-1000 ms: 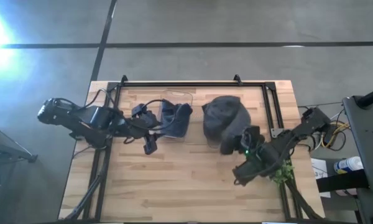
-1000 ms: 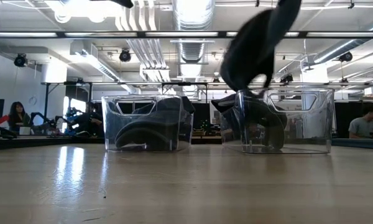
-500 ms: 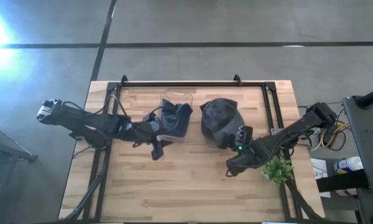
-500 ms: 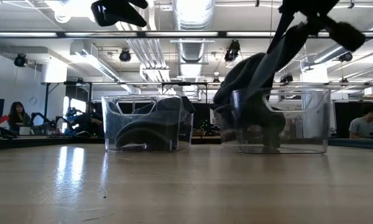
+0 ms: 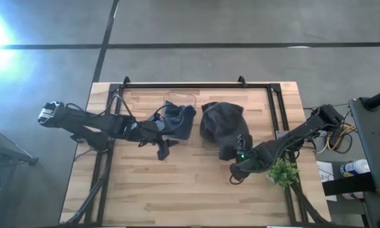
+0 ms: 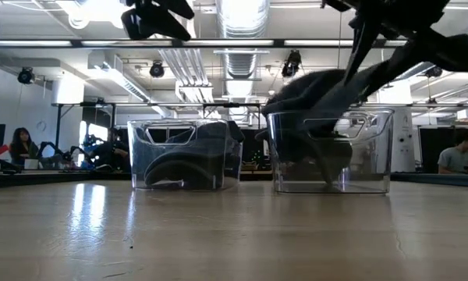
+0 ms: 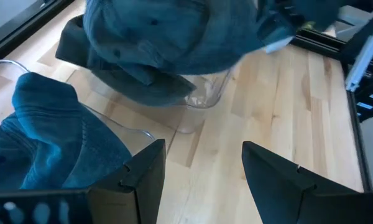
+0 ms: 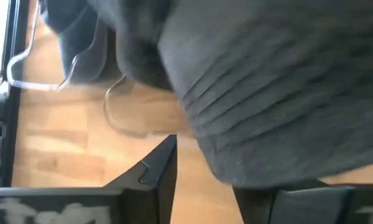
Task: Pick & Place hat
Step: Put the black cap into the right transparent bin
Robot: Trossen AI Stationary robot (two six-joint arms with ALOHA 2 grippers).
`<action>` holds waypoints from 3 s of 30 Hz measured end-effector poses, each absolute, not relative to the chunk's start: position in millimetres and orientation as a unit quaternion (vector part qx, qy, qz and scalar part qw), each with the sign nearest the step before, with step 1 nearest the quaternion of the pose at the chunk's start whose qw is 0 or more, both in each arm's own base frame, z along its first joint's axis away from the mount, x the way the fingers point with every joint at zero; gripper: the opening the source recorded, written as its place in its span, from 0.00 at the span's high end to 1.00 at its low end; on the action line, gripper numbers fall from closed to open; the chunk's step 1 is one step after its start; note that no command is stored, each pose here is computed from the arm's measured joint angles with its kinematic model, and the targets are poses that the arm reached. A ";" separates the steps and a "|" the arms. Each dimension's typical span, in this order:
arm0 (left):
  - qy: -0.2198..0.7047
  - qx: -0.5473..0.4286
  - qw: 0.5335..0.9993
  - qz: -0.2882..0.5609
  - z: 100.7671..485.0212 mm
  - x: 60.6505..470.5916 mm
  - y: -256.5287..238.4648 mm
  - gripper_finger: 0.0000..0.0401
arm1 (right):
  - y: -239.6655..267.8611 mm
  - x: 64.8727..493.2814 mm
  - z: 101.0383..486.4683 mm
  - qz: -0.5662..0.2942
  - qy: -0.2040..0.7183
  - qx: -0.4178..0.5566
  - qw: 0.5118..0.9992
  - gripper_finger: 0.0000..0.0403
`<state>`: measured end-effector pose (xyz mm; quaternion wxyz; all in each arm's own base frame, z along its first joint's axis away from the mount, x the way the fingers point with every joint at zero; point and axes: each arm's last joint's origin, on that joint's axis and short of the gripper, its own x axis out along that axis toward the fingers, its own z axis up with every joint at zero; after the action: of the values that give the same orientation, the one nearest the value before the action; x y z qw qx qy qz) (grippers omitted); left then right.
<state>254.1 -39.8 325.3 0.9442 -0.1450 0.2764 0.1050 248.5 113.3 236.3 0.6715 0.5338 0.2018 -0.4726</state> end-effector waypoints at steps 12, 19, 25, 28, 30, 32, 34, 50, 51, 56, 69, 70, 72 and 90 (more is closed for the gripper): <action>0.246 -0.158 0.951 0.096 309.3 301.1 -42.2 0.49 | 124.2 257.0 254.5 -0.387 0.325 0.521 0.688 0.57; 0.249 -0.144 0.952 0.106 310.9 322.4 -36.7 0.49 | 130.9 258.9 283.1 -0.344 0.351 0.492 0.719 0.57; 0.249 -0.153 0.952 0.094 312.8 331.0 -35.1 0.49 | 129.4 217.5 304.6 -0.456 0.416 0.399 0.678 0.58; 0.259 -0.171 0.947 0.076 309.7 333.0 -36.9 0.49 | 124.2 198.8 304.6 -0.494 0.448 0.380 0.641 0.58; 0.266 -0.187 0.943 0.074 306.0 334.6 -37.9 0.49 | 119.3 190.7 295.5 -0.495 0.456 0.382 0.633 0.58; 0.269 -0.201 0.939 0.079 302.1 337.2 -38.1 0.49 | 112.6 186.6 282.9 -0.491 0.436 0.402 0.638 0.58; 0.274 -0.210 0.935 0.083 295.6 341.7 -38.6 0.49 | 102.2 178.4 271.0 -0.493 0.400 0.424 0.646 0.58; 0.376 -0.104 0.918 0.068 260.4 358.7 -41.6 0.49 | 58.9 134.2 185.4 -0.480 0.174 0.557 0.655 0.58; 0.378 -0.104 0.917 0.068 258.8 359.4 -41.7 0.49 | 58.1 133.8 185.1 -0.481 0.166 0.554 0.659 0.58; 0.374 -0.092 0.921 0.063 249.0 368.5 -41.5 0.49 | 58.6 136.2 180.4 -0.465 0.154 0.553 0.674 0.58; 0.407 -0.056 0.911 0.046 212.1 388.9 -42.7 0.49 | 63.3 149.4 154.7 -0.362 0.082 0.606 0.704 0.58; 0.402 -0.057 0.913 0.045 213.7 389.4 -42.7 0.49 | 63.8 150.5 157.4 -0.361 0.083 0.598 0.711 0.58; 0.390 -0.061 0.918 0.045 217.9 390.4 -42.8 0.49 | 65.3 154.3 166.2 -0.358 0.086 0.585 0.723 0.58; 0.374 -0.063 0.924 0.044 222.4 393.0 -44.2 0.49 | 43.7 178.0 226.7 -0.449 0.132 0.491 0.735 0.58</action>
<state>393.0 -44.2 222.4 0.9244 -0.0633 0.3735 0.0438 178.0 43.7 226.7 0.7347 0.4915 0.1323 -0.4486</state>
